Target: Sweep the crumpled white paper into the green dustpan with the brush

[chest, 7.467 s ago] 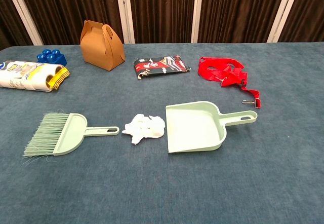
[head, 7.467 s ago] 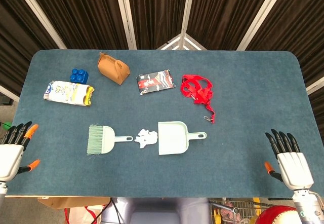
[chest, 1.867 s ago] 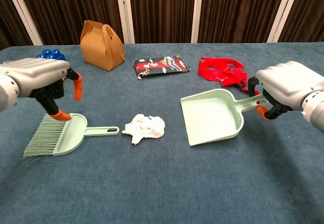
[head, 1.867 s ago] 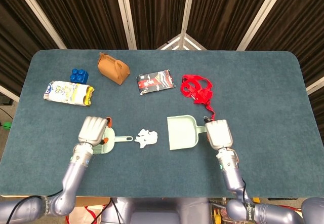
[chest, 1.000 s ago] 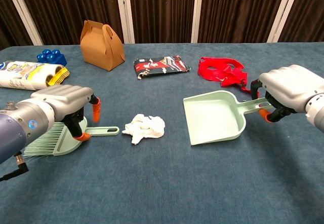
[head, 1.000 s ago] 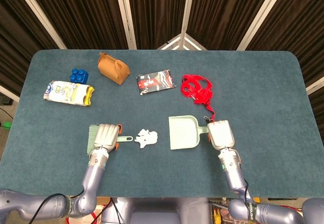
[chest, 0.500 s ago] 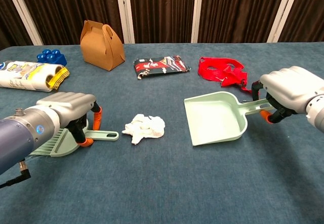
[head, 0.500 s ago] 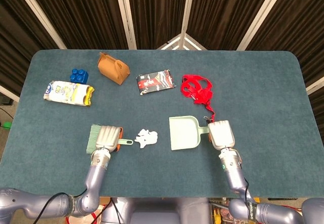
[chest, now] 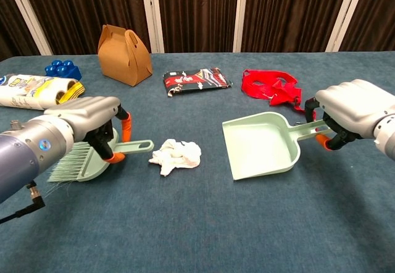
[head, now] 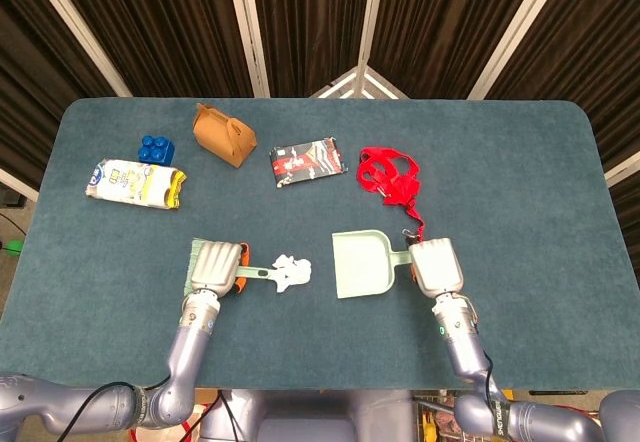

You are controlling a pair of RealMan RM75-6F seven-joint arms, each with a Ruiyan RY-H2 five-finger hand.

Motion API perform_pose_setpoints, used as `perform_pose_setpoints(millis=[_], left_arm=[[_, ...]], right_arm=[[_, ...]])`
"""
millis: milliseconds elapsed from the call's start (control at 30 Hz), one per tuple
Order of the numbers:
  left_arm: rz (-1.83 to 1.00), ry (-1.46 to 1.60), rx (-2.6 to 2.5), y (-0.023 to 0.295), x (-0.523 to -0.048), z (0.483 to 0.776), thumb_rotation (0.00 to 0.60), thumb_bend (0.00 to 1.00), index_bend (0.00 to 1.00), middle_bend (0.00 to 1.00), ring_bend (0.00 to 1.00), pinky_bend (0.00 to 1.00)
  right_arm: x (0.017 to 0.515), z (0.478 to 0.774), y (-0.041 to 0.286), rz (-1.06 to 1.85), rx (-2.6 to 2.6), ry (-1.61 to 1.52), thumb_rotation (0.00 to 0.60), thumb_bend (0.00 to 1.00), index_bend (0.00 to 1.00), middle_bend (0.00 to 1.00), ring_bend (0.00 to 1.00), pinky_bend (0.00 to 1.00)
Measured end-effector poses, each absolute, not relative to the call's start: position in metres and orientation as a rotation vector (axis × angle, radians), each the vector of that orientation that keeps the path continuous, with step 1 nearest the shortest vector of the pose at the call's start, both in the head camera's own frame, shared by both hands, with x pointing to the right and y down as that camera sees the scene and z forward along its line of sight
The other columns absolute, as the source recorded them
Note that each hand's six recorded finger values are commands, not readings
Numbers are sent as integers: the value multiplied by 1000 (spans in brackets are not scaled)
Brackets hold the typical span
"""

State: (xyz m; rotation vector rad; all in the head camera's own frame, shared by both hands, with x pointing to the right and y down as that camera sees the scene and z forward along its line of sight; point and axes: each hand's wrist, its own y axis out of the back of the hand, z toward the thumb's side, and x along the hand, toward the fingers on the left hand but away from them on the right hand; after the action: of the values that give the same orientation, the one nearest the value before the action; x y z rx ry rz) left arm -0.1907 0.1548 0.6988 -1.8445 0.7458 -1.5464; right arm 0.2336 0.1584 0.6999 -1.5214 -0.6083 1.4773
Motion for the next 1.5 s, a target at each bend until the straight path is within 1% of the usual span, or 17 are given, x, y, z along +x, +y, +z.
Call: perform_pose_setpoints(millis=[267,467,833,1167,1333,1500], left_arm=[[-1463,863,-1931,151,-176,687,600,592,775,1000,1000,1000],[-1416,942,-2034,158,-157,680,600,608,790,1000,1000,1000],[-1292,1103,-2206,157,-114,654,600,609,790,1000,1000,1000],[-1230,1147,-2285,159,-83,654,600,609,790,1000,1000,1000],[-1165,1189,-2287,150,-64,649,600,609,789,1000,1000,1000],[-1063,1242,-2277,138,-49,636,600,608,782,1000,1000,1000]], right_arm=[[228,696,160,1481,-1518,-591,600,499,695,844,803,804],[227,692,158,1476,-1512,-590,600,499,695,844,803,804],[223,687,158,1472,-1514,-596,600,499,695,844,803,804],[223,688,162,1473,-1523,-582,600,500,695,844,803,804],[223,687,163,1469,-1524,-579,600,500,696,844,803,804],[225,687,162,1472,-1525,-584,600,500,696,844,803,804]])
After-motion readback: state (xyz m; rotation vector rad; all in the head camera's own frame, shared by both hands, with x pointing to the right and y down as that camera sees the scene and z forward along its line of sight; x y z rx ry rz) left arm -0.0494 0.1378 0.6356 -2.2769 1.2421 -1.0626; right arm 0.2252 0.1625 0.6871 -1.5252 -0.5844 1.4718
